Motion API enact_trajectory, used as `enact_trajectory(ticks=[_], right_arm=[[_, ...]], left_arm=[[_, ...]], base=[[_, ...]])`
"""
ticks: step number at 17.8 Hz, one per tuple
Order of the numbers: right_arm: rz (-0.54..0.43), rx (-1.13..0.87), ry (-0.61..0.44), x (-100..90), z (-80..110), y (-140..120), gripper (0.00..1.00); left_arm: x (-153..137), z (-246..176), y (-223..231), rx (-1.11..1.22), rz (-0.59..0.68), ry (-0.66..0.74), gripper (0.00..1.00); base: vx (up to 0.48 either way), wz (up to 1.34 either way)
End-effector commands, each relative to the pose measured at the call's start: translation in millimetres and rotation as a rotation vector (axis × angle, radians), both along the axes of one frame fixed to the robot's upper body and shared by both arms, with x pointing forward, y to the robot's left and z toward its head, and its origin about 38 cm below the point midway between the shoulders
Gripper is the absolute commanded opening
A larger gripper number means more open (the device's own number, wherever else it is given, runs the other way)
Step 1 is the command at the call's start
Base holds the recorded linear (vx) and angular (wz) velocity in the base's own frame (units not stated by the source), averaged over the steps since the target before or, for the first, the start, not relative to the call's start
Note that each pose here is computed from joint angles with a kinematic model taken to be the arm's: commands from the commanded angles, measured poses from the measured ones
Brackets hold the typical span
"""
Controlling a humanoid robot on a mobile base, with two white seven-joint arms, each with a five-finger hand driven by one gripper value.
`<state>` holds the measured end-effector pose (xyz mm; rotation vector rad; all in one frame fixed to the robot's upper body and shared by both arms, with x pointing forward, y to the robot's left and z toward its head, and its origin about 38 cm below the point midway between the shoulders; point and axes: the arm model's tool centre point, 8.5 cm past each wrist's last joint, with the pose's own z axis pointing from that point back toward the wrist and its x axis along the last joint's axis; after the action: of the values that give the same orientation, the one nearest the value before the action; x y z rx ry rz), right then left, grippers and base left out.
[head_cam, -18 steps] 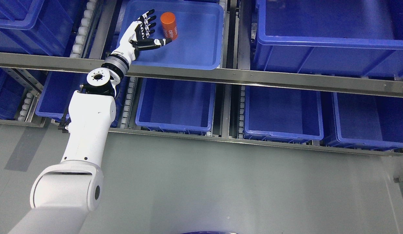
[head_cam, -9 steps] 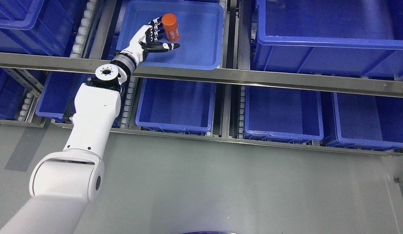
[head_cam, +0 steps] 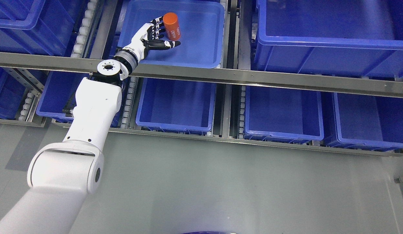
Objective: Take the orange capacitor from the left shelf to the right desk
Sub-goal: 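Close the left hand fingers around the orange container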
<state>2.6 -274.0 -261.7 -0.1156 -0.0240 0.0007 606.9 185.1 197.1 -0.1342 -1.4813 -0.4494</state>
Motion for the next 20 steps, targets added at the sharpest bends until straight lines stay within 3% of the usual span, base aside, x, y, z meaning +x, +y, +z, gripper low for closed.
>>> enact_trajectory(ticks=[1, 8, 14, 20], right_arm=[[-0.007, -0.018, 0.001, -6.8, 0.9, -11.4, 1.00], [-0.007, -0.018, 0.001, -6.8, 0.9, -11.4, 1.00], [-0.007, -0.018, 0.001, -6.8, 0.9, -11.4, 1.00], [-0.007, -0.018, 0.001, -6.8, 0.9, -11.4, 1.00]], left_arm=[[1.3, -6.3, 10.8, 0.004, 0.014, 0.013, 0.79], [1.8, -1.9, 11.2, -0.003, 0.013, -0.020, 0.67], [1.8, 1.3, 11.4, -0.008, 0.008, -0.053, 0.52], [1.4, -1.0, 8.9, 0.010, -0.005, -0.045, 0.57]], base=[[0.000, 0.00], [0.000, 0.00], [0.000, 0.00], [0.000, 0.00]])
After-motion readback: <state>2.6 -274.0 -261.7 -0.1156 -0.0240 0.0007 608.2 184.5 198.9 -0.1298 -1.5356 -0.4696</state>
